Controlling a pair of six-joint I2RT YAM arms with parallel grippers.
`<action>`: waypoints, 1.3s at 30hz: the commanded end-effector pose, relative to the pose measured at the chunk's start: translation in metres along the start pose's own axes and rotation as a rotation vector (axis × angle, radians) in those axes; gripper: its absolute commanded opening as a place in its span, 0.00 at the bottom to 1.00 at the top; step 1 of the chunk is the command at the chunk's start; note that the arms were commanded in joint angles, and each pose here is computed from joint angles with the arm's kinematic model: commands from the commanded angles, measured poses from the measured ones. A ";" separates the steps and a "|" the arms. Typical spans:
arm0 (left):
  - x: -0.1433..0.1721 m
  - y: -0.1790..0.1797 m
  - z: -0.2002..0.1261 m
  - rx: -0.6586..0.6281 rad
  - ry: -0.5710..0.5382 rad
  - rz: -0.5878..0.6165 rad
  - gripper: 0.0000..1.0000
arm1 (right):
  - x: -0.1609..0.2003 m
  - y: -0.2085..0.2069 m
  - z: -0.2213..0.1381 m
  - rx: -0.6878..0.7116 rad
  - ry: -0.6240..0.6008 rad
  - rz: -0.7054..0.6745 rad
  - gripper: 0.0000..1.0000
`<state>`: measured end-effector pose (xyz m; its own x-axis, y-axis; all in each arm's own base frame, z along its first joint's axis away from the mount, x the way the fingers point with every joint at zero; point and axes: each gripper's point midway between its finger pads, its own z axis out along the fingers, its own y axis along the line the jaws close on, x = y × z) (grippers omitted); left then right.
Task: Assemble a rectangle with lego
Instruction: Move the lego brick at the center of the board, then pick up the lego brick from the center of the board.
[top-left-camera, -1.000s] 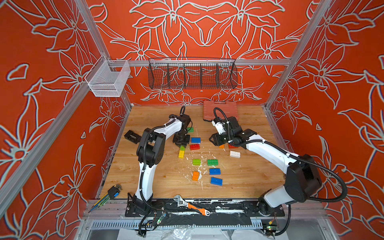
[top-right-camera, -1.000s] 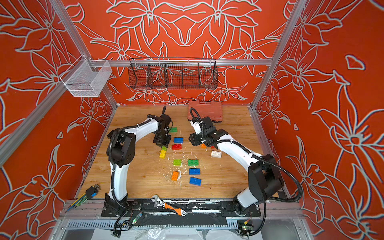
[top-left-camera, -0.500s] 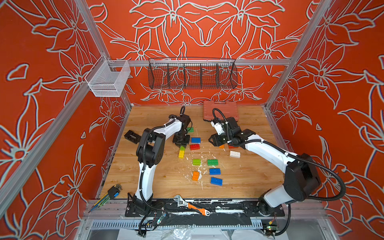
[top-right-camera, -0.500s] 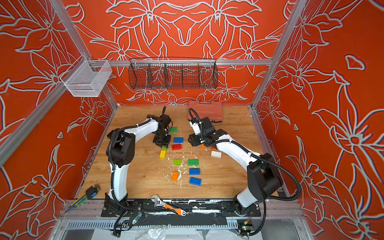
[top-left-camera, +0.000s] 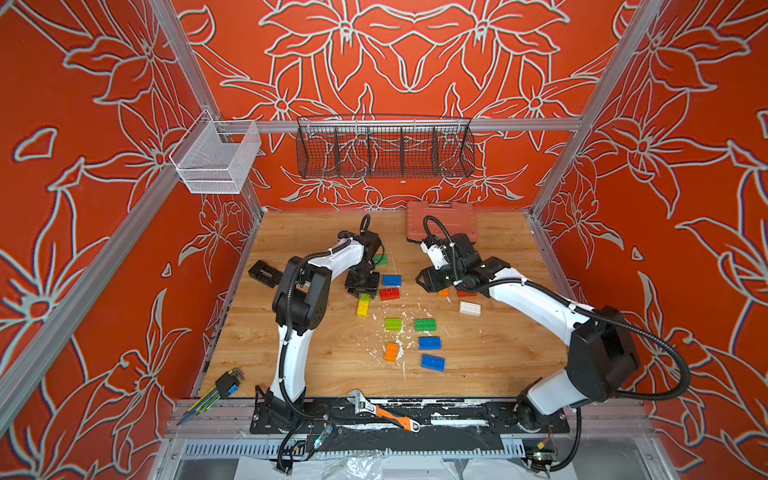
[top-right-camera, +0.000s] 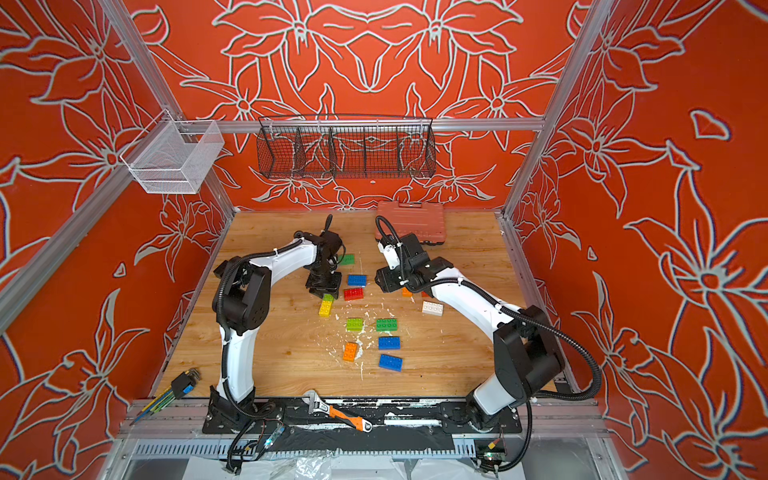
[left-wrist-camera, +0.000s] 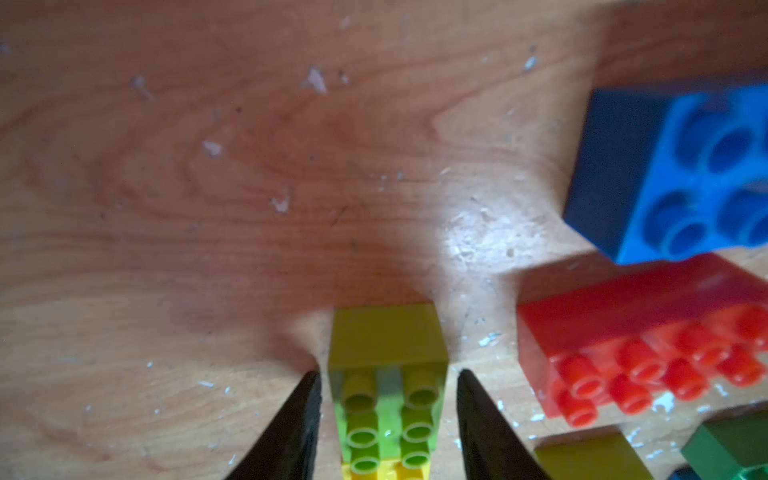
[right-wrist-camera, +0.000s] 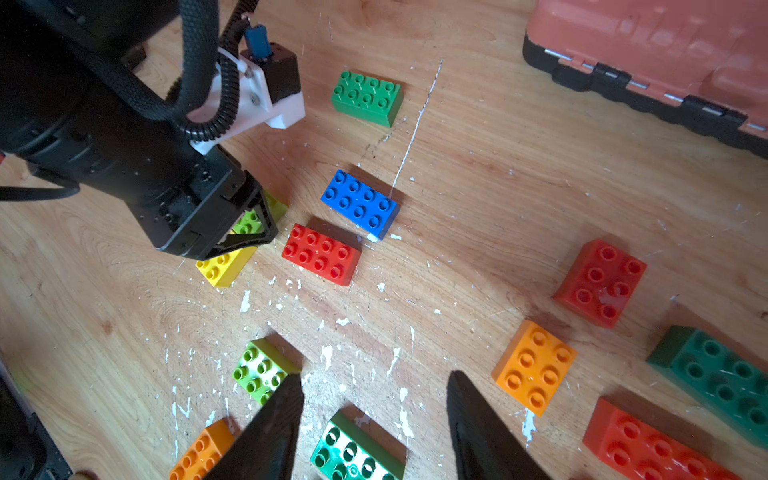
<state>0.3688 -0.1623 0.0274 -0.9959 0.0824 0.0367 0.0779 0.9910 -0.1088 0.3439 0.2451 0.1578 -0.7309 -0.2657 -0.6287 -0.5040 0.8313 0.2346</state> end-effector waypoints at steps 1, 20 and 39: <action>0.001 0.000 -0.013 0.008 -0.013 0.002 0.56 | -0.005 0.005 -0.002 0.004 0.006 -0.046 0.59; 0.030 0.062 -0.116 0.191 -0.246 -0.180 0.54 | 0.007 0.076 0.044 -0.443 0.185 -0.588 0.58; 0.060 0.065 -0.116 0.254 -0.279 -0.194 0.53 | 0.027 0.072 0.105 -0.413 0.474 -0.806 0.50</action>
<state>0.3198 -0.0789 0.1327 -0.9705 -0.1699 -0.1710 -0.1029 0.9335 -0.3435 0.3391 0.3473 0.0848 -0.2352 -0.8852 -0.4014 -0.9664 0.1688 0.1940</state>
